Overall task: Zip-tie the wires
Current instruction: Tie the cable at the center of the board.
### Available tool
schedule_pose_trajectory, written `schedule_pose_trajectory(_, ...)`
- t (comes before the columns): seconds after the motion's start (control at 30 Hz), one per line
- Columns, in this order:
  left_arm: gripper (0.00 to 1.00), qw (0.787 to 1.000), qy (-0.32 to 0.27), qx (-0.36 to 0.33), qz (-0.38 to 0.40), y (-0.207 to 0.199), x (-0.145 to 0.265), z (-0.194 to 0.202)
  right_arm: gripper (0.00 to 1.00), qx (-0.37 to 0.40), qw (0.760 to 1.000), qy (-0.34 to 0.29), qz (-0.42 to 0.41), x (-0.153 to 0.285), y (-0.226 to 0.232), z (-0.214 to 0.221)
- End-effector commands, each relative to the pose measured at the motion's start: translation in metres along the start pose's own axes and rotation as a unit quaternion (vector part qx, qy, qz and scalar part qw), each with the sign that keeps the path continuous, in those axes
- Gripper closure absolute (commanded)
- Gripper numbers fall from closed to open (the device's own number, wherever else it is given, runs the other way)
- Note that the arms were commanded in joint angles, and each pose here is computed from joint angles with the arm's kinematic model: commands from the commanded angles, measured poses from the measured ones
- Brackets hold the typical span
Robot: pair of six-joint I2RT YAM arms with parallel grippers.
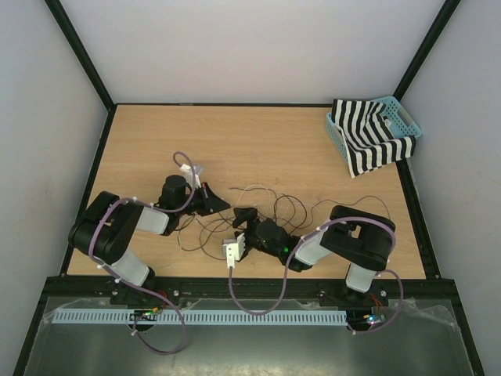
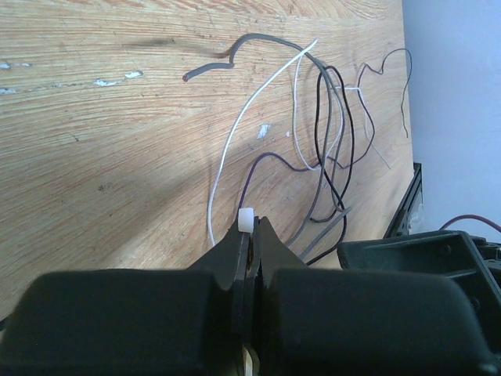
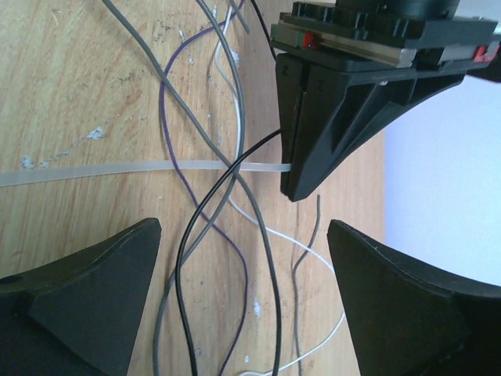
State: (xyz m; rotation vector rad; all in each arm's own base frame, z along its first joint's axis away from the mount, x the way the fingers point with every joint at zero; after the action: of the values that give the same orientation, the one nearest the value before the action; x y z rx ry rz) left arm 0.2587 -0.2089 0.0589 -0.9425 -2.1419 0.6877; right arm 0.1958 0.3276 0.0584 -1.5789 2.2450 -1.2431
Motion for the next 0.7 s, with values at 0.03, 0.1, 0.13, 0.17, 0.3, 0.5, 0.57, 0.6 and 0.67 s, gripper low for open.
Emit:
schedule_pose_trajectory(0.03, 1.0, 1.0, -0.009, -0.017, 0.022, -0.012, -0.001, -0.012, 0.01, 0.058, 0.998, 0.016, 0.011, -0.01, -0.002, 0.004)
schedule_pose_trajectory(0.1, 1.0, 1.0, -0.008, -0.017, 0.024, -0.013, -0.001, -0.013, 0.01, 0.069, 0.997, 0.02, 0.012, -0.015, -0.002, 0.005)
schedule_pose_trajectory(0.13, 1.0, 1.0, -0.007, -0.017, 0.026, -0.014, -0.001, -0.013, 0.01, 0.075, 0.997, 0.022, 0.011, -0.017, -0.002, 0.005)
schedule_pose_trajectory(0.17, 1.0, 0.999, -0.007, -0.016, 0.027, -0.015, -0.001, -0.014, 0.01, 0.081, 0.996, 0.022, 0.01, -0.019, -0.002, 0.005)
schedule_pose_trajectory(0.3, 1.0, 0.999, -0.007, -0.014, 0.034, -0.019, -0.001, -0.015, 0.01, 0.104, 0.994, 0.023, 0.006, -0.028, -0.002, 0.006)
schedule_pose_trajectory(0.5, 1.0, 0.999, -0.009, -0.016, 0.042, -0.025, -0.002, -0.018, 0.01, 0.122, 0.992, 0.027, -0.005, -0.033, 0.002, 0.008)
schedule_pose_trajectory(0.57, 1.0, 0.999, -0.008, -0.016, 0.045, -0.026, -0.002, -0.018, 0.01, 0.127, 0.991, 0.029, -0.008, -0.033, 0.004, 0.01)
schedule_pose_trajectory(0.6, 1.0, 0.999, -0.007, -0.015, 0.045, -0.027, -0.002, -0.018, 0.01, 0.128, 0.991, 0.03, -0.009, -0.033, 0.004, 0.01)
schedule_pose_trajectory(0.67, 1.0, 0.999, -0.006, -0.014, 0.048, -0.028, -0.003, -0.018, 0.01, 0.13, 0.991, 0.028, -0.012, -0.033, 0.005, 0.01)
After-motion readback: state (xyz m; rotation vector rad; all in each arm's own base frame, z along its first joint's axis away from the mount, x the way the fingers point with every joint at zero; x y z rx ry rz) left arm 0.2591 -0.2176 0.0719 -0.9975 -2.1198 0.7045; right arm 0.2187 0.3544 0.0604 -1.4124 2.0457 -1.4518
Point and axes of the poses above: each gripper's point midway between its finger pads, its own x axis back along the fingers, its own y axis along the line the jaws close on, z = x × y, the point moved 3 cm from there along x, back along the fingers, and after that the axes turned 11 degrees about -x, right-handed, at the moved point
